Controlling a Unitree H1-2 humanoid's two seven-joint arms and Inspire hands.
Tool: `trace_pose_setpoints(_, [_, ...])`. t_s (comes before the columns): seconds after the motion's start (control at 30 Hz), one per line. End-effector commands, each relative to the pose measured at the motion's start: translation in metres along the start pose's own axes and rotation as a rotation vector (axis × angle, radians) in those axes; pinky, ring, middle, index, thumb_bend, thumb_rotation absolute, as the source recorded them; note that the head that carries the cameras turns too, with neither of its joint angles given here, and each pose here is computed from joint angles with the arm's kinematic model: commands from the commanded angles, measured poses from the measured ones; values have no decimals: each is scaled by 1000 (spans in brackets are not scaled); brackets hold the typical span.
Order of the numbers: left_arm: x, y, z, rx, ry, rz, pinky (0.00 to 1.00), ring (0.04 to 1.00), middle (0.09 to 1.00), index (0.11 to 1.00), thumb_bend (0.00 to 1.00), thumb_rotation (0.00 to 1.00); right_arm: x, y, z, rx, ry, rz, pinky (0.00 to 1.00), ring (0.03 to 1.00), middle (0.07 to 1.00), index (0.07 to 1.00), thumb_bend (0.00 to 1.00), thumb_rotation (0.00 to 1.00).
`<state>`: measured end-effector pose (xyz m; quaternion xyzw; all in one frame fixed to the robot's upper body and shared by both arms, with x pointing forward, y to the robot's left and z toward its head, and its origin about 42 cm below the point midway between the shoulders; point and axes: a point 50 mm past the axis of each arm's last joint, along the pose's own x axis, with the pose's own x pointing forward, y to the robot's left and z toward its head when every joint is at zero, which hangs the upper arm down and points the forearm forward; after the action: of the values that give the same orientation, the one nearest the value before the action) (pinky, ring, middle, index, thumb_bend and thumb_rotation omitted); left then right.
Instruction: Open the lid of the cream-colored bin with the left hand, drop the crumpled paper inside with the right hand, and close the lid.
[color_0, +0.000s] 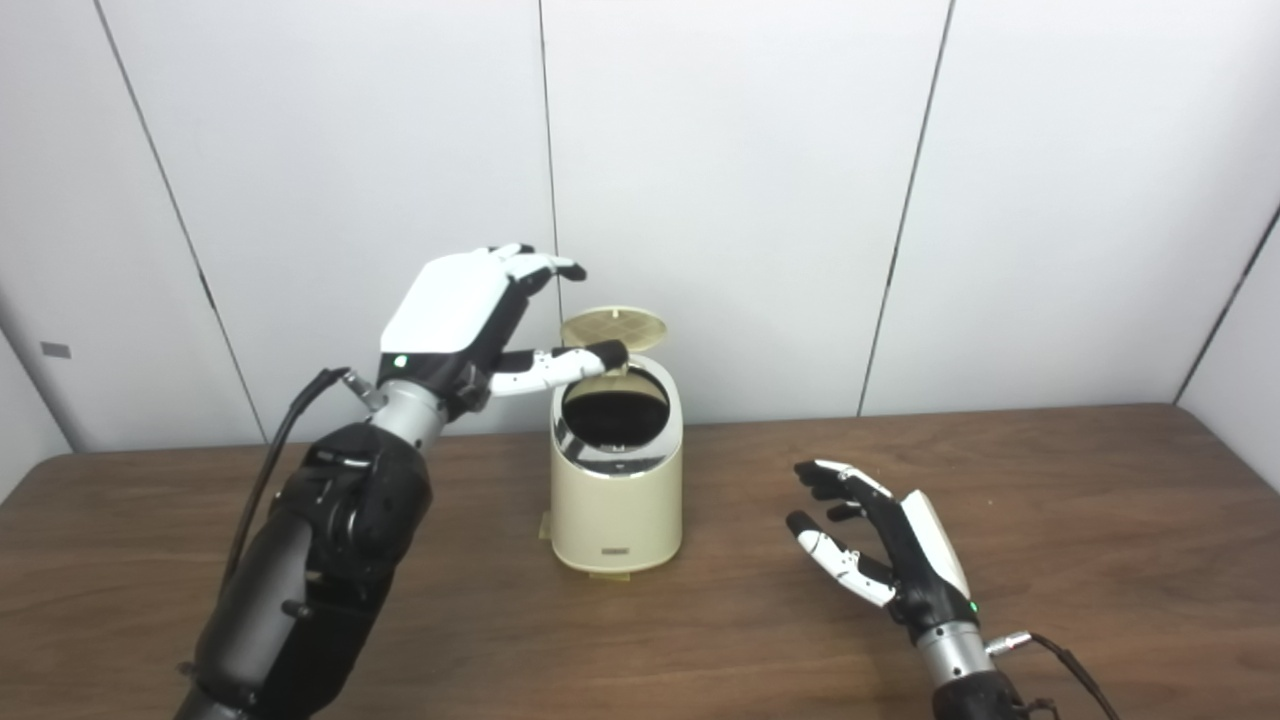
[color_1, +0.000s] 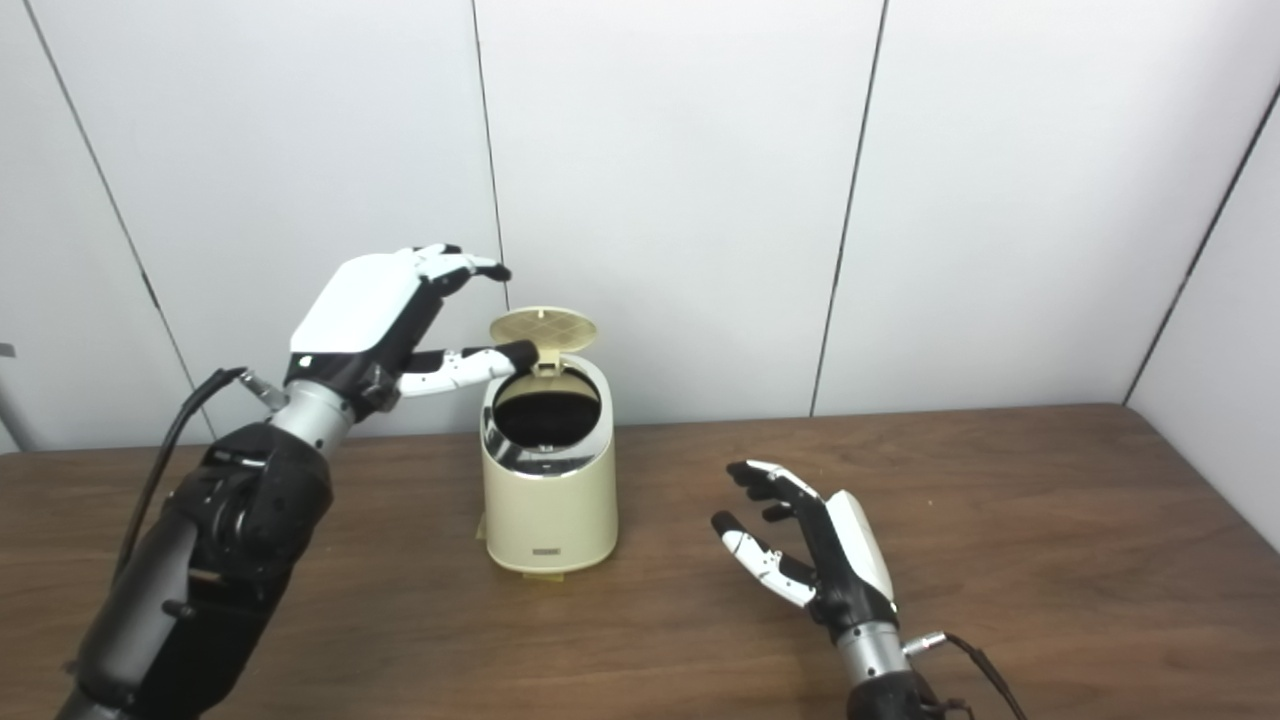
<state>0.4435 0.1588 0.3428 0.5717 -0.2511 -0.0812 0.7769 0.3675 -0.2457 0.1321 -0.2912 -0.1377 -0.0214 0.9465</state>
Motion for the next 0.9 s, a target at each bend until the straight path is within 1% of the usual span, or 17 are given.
trace_pose_setpoints(0.0, [21, 28, 12, 50, -18, 43, 990, 932, 872, 853, 916, 1000, 11, -6, 11, 2, -61, -21, 650, 736, 761, 759, 257, 685])
trace_pose_setpoints(0.23, [42, 22, 23, 78, -18, -7, 1000, 948, 885, 854, 931, 1000, 10, -7, 12, -6, -62, -11, 642, 728, 759, 761, 254, 714])
trace_pose_setpoints(0.4, [50, 13, 25, 121, -24, -45, 1000, 949, 869, 835, 924, 1000, 10, -5, 13, -3, -57, -7, 651, 736, 759, 761, 251, 696])
trace_pose_setpoints(0.6, [47, 1, 23, 188, -27, -99, 1000, 928, 841, 825, 913, 1000, 11, -5, 13, -5, -56, -3, 657, 741, 758, 759, 255, 688])
trace_pose_setpoints(0.77, [39, -7, 20, 179, -31, -110, 1000, 917, 837, 820, 934, 1000, 11, -6, 13, -7, -56, -1, 664, 744, 758, 761, 247, 671])
trace_pose_setpoints(0.87, [31, -8, 21, 188, -35, -123, 1000, 921, 840, 819, 915, 1000, 11, -7, 13, -17, -55, -1, 662, 743, 757, 760, 259, 706])
